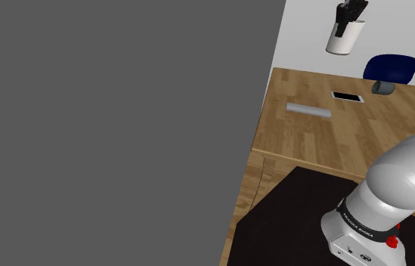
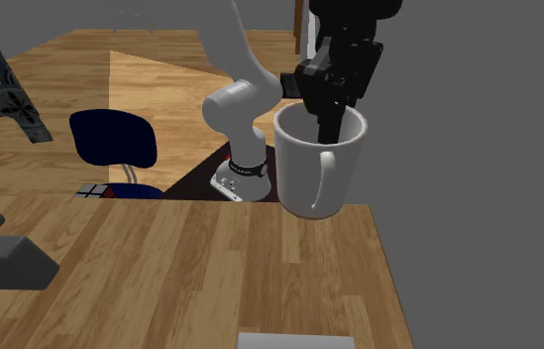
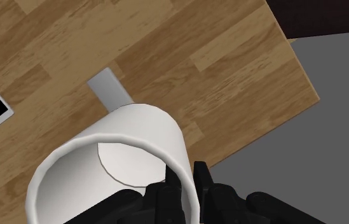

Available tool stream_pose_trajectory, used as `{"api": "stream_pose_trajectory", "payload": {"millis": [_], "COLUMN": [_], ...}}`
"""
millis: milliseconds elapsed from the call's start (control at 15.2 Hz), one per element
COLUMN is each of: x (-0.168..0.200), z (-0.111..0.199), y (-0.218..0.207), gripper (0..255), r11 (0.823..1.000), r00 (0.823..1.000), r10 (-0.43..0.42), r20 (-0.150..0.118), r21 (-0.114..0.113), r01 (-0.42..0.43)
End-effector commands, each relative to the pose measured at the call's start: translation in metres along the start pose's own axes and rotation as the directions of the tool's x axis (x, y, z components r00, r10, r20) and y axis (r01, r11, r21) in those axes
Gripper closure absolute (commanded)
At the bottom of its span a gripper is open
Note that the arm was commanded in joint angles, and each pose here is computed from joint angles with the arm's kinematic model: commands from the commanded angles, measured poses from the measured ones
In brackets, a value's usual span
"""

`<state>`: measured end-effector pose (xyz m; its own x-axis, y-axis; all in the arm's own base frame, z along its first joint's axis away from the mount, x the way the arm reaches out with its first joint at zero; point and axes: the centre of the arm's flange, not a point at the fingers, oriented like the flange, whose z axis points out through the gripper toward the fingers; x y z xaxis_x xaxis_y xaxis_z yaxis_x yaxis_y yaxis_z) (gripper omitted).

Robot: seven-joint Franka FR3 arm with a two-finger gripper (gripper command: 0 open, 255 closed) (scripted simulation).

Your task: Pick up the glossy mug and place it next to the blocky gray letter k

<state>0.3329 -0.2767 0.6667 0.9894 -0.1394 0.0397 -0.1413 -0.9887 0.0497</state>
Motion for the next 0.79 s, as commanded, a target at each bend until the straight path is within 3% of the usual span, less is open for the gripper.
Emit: {"api": "stream_pose_trajectory", "payload": {"millis": [0, 660, 726], "x": [0.0, 0.001, -0.011], "z": [-0.01, -0.058, -0.058], "y": [0.001, 0.003, 0.008], "gripper": [255, 255, 255], "r11": [1.0, 1.0, 1.0], "r00": [1.0, 1.0, 1.0], "r10": [0.0, 0.0, 0.0], "r20": [0.0, 0.0, 0.0], "r21": [0.0, 0.0, 0.0], "r01": [0.0, 0.0, 0.0]}}
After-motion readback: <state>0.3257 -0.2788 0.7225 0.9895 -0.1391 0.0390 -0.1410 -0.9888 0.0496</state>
